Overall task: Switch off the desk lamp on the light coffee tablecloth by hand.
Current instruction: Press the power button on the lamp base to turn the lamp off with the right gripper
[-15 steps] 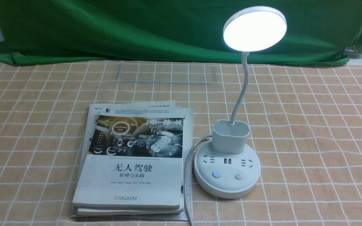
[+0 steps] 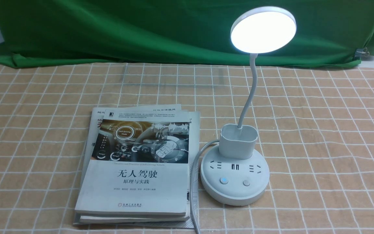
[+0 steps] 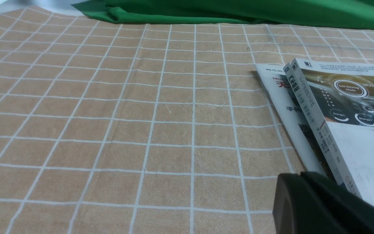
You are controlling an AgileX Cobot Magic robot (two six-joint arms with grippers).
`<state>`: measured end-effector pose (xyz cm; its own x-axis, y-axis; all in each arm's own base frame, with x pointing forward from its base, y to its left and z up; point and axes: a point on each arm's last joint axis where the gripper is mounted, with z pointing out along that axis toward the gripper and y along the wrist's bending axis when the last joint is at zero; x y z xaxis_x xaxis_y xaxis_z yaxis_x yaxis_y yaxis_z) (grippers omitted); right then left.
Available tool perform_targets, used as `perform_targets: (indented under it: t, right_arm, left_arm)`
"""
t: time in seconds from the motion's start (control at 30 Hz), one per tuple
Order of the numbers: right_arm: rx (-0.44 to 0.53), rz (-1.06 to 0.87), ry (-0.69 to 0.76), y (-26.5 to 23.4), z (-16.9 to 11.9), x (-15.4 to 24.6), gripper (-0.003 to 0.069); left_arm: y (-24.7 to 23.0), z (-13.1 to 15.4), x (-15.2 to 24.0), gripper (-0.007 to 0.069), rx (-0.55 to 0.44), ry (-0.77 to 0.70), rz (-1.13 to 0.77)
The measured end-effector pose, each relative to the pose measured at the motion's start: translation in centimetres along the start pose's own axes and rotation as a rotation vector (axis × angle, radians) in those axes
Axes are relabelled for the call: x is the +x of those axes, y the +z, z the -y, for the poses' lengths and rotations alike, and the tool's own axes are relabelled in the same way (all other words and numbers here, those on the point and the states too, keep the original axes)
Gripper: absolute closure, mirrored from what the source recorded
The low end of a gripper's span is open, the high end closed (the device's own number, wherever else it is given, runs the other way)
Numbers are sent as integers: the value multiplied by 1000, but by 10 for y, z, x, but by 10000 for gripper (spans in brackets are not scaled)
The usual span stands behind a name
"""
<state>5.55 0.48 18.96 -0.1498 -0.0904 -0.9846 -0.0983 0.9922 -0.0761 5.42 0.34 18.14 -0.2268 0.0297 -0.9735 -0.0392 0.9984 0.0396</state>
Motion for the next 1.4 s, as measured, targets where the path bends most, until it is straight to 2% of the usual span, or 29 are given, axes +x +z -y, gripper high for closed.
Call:
perform_targets:
  t: [0.73, 0.8, 1.03, 1.1, 1.2, 1.27, 1.4]
  right_arm:
    - [1, 12, 7, 0, 0, -1, 420]
    - [-2, 30, 55, 0, 0, -3, 420]
    - [-64, 288, 608, -4, 2, -26, 420]
    - [-89, 337, 704, -5, 3, -30, 420]
    - [-104, 367, 743, -6, 3, -33, 433]
    - [-106, 352, 764, -6, 3, -32, 471]
    - [-102, 174, 716, -4, 0, -41, 567]
  left_arm:
    - [0, 0, 0, 621, 0, 0, 0]
    - [0, 0, 0, 621, 0, 0, 0]
    - [0, 0, 0, 621, 0, 1, 0]
    - [0, 0, 0, 621, 0, 0, 0]
    - [0, 0, 0, 621, 0, 0, 0]
    - [0, 0, 0, 621, 0, 0, 0]
    - [0, 0, 0, 621, 0, 0, 0]
